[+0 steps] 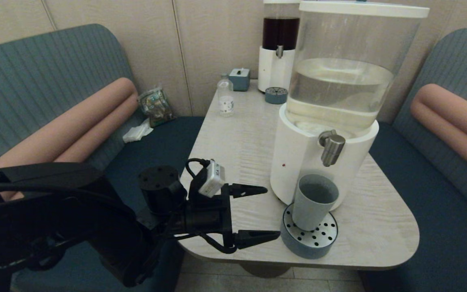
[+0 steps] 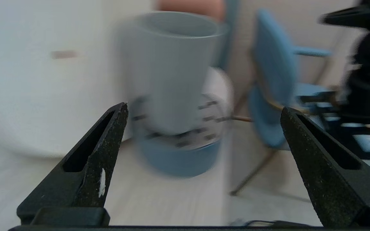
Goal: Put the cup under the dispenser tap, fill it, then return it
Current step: Place the cup next to the water dispenser
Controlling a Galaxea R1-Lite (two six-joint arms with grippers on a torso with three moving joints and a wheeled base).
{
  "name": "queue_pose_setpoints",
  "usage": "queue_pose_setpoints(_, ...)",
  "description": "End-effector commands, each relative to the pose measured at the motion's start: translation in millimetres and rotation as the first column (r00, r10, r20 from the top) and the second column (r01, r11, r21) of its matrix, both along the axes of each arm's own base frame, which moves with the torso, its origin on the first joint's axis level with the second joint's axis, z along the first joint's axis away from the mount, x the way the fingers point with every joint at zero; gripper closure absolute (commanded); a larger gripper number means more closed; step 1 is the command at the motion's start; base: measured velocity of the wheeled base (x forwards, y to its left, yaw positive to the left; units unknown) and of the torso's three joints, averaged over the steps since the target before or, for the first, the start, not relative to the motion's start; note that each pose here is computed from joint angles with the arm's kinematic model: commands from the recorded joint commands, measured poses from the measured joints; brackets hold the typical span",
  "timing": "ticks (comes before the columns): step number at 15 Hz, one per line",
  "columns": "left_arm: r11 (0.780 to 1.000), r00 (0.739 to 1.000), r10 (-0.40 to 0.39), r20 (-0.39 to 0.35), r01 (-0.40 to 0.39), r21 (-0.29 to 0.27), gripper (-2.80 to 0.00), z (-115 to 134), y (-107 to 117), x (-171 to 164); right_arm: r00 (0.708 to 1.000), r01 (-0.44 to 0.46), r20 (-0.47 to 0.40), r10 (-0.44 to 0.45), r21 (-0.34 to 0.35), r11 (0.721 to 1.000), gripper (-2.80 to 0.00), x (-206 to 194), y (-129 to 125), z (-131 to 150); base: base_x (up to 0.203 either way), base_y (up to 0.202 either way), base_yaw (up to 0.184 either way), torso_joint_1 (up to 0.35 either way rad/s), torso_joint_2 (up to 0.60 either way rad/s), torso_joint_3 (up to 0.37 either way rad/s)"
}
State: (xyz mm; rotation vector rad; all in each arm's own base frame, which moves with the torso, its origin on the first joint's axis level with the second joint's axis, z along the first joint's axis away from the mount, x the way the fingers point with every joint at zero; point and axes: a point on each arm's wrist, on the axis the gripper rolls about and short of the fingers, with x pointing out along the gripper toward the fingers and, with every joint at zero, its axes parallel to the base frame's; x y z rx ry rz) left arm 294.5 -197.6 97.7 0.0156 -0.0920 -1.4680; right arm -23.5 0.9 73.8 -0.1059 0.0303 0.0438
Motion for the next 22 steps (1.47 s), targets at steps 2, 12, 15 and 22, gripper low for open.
queue_pose_setpoints(2,1.000,1.000,-0.020,0.004,0.020,-0.011,-2.80,-6.6,-21.5,2.5,1.000,-0.001,0.000,0.001,-0.001,1.000,0.00,0.0,0.0,0.0,0.000,0.000,0.000,0.000,0.00,0.000)
queue_pose_setpoints(12,0.997,0.999,-0.017,0.033,0.019,-0.069,-2.80,-14.2,-64.3,23.1,1.000,-0.001,0.000,0.001,-0.001,1.000,0.00,0.0,0.0,0.0,0.000,0.000,0.000,0.000,0.00,0.000)
queue_pose_setpoints(15,0.997,0.999,-0.026,0.026,0.028,-0.068,-2.80,-18.2,-72.7,18.9,1.000,-0.001,0.000,0.001,-0.001,1.000,0.00,0.0,0.0,0.0,0.000,0.000,0.000,0.000,0.00,0.000)
queue_pose_setpoints(22,0.993,0.999,0.005,0.049,0.001,-0.118,-2.80,-18.2,-96.0,27.4,1.000,-0.001,0.000,0.001,-0.001,1.000,0.00,0.0,0.0,0.0,0.000,0.000,0.000,0.000,0.00,0.000)
